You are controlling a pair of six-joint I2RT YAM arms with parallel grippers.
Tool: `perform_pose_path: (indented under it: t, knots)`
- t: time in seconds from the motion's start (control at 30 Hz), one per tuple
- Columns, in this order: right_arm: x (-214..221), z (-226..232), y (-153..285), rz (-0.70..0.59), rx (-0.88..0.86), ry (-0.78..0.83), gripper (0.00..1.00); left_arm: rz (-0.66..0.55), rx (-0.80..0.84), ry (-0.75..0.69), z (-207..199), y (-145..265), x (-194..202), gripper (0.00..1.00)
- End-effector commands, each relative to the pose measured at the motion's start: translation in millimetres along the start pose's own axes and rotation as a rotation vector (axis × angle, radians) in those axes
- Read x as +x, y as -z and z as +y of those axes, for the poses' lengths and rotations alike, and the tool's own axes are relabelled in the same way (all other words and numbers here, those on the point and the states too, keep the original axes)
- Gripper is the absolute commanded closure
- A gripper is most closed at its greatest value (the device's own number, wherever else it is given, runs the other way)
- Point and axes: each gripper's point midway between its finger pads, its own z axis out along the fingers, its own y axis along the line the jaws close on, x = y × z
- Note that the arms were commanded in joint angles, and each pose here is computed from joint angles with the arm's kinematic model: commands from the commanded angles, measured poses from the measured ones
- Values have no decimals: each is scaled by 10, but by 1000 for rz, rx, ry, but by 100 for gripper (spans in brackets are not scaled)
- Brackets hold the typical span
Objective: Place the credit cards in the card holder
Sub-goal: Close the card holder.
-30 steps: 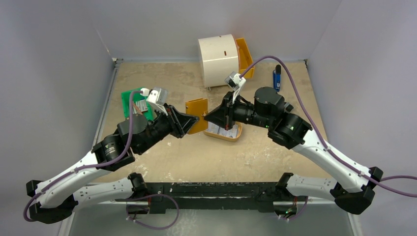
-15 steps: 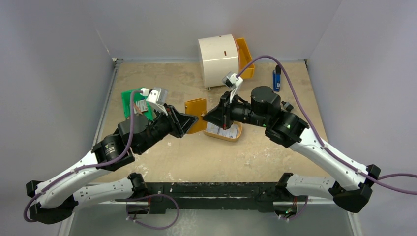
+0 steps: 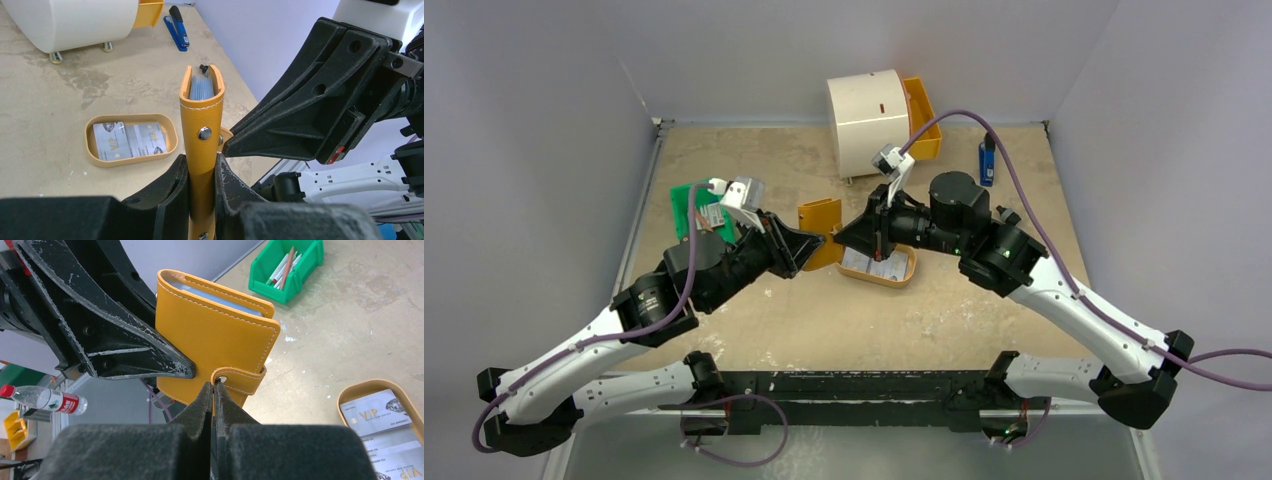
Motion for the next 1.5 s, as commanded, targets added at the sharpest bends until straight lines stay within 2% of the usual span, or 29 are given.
perform_pose_path:
  t: [0.0, 0.9, 1.47]
  knots:
    - [-212, 132, -30, -52, -45, 24, 100, -45, 175, 63, -428, 60, -226, 100]
    - [-165, 83, -74, -18, -18, -8, 100, 32, 329, 101, -760, 35, -122, 100]
    - [-147, 129, -11, 3, -33, 10, 100, 103, 494, 82, -998, 236, -17, 100]
